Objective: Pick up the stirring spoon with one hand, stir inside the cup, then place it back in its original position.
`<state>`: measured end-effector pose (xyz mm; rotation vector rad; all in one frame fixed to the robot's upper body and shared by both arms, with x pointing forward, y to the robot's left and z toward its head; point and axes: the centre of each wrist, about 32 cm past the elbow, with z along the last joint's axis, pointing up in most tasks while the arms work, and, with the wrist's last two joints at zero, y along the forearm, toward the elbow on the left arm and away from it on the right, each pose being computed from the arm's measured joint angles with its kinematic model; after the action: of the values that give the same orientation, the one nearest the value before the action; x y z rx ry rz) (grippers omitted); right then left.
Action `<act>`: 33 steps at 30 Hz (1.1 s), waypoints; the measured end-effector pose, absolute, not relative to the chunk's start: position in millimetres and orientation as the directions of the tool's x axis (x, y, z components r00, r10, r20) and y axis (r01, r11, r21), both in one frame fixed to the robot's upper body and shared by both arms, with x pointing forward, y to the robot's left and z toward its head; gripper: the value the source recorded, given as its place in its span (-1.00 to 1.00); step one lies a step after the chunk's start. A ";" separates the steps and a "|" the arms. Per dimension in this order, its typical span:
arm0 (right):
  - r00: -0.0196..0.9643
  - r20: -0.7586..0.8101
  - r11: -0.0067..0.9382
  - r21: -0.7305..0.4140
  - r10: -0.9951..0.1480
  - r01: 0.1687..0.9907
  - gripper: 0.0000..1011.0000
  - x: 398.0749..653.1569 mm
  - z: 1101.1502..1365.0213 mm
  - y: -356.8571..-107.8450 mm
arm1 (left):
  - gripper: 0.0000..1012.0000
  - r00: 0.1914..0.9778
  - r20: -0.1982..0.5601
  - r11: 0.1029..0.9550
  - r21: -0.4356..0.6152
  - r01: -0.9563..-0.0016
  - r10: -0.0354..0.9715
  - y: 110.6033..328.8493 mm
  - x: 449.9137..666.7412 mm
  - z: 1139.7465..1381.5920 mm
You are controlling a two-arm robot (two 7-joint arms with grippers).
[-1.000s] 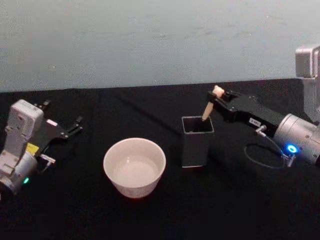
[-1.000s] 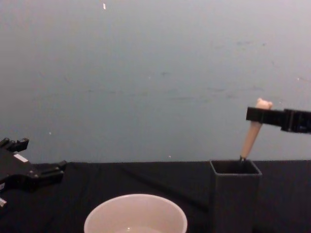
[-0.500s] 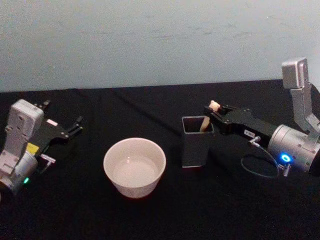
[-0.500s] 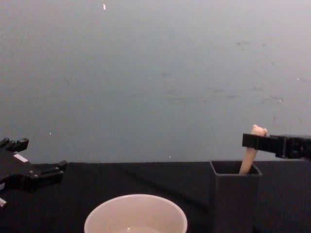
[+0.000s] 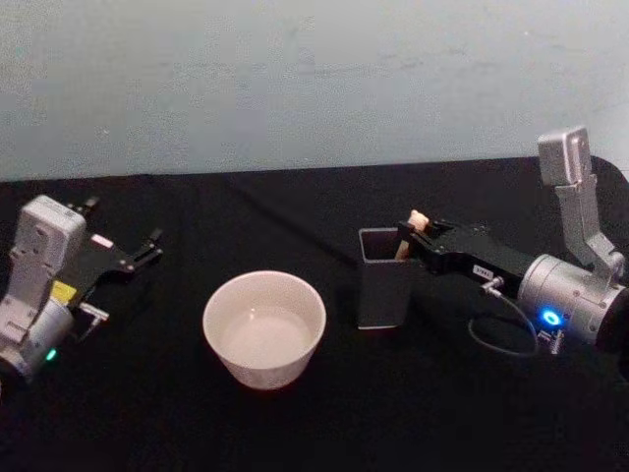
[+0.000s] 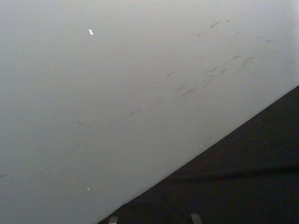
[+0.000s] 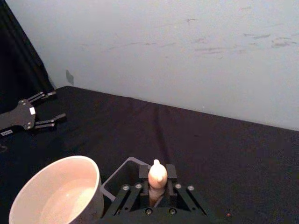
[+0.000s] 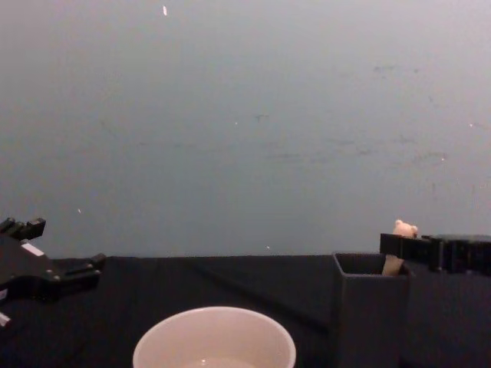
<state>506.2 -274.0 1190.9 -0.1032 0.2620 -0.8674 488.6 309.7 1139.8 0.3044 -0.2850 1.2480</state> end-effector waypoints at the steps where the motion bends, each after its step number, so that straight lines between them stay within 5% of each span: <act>1: 0.617 -0.185 0.644 -0.196 -0.765 0.739 -0.57 506.2 1190.9 -274.1 | 0.98 0.292 0.374 0.287 0.070 -0.955 0.880 309.7 488.6 1139.8; 20: 0.618 -0.185 0.644 -0.195 -0.764 0.739 -0.49 505.9 1191.5 -274.5 | 0.98 0.292 0.374 0.287 0.070 -0.955 0.880 309.7 488.6 1139.8; 33: 0.618 -0.184 0.645 -0.194 -0.764 0.739 0.38 505.8 1191.9 -274.5 | 0.98 0.292 0.374 0.287 0.070 -0.955 0.880 309.6 488.6 1139.8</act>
<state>505.8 -274.5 1191.9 -0.1020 0.2601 -0.8666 488.6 309.6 1139.8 0.3044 -0.2850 1.2479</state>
